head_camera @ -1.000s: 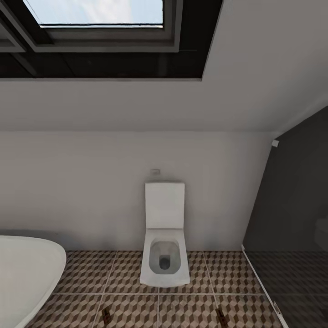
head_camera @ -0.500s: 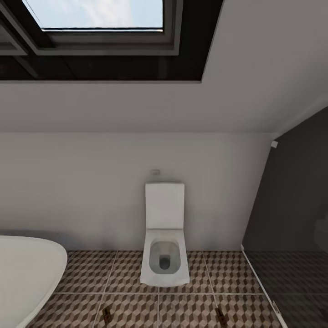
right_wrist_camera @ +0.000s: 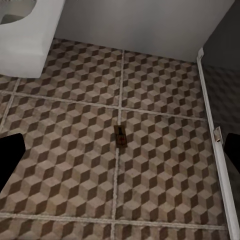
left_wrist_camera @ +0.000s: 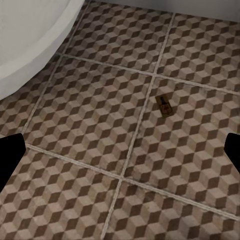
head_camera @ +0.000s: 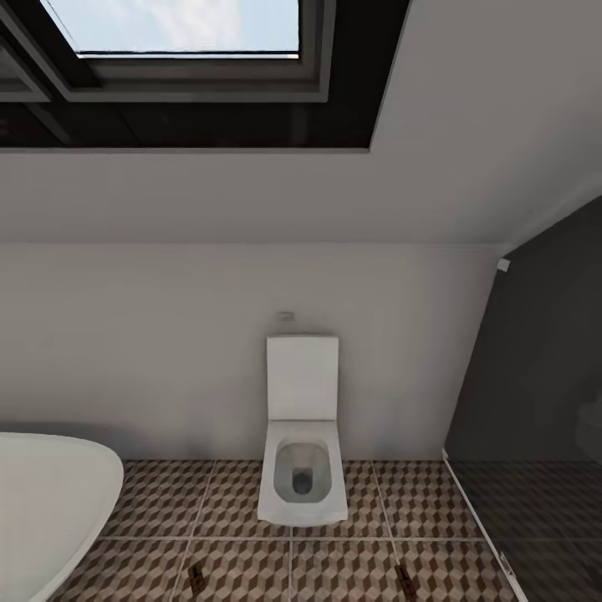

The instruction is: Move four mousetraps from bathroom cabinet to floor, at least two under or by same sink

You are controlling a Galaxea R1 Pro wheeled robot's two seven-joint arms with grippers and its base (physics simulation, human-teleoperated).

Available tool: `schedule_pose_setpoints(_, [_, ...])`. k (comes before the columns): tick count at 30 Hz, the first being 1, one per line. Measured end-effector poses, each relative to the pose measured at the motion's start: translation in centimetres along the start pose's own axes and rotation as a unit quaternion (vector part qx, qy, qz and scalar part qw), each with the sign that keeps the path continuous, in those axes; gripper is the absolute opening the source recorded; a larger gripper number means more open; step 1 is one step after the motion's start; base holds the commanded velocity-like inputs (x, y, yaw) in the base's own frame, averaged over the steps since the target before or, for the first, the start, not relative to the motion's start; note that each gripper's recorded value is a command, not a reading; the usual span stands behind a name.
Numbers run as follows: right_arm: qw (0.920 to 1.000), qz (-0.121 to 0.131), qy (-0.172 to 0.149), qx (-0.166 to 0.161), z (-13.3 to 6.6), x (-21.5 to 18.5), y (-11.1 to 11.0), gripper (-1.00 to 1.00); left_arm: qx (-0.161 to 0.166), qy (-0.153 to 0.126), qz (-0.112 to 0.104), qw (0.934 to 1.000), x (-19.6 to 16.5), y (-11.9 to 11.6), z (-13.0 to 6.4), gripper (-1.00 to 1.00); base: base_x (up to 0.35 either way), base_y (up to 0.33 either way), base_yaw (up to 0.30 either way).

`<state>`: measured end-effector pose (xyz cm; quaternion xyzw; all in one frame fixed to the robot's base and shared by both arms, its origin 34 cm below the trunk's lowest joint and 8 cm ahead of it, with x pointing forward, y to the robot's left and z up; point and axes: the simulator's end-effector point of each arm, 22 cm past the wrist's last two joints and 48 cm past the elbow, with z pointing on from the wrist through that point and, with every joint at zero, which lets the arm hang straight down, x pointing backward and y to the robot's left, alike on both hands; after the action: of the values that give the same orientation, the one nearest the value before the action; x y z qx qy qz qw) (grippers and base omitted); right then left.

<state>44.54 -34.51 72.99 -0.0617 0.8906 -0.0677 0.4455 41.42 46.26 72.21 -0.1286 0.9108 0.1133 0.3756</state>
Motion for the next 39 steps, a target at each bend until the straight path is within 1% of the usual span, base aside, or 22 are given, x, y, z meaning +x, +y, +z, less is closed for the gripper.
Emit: schedule_pose_setpoints(39, [1.0000, -0.001, 0.001, -0.002, -0.02, 0.07, 0.07, 1.00, -0.001, 0.000, 0.000, 1.0000, -0.05, 0.03, 0.01, 1.00, 0.000, 0.000, 0.000])
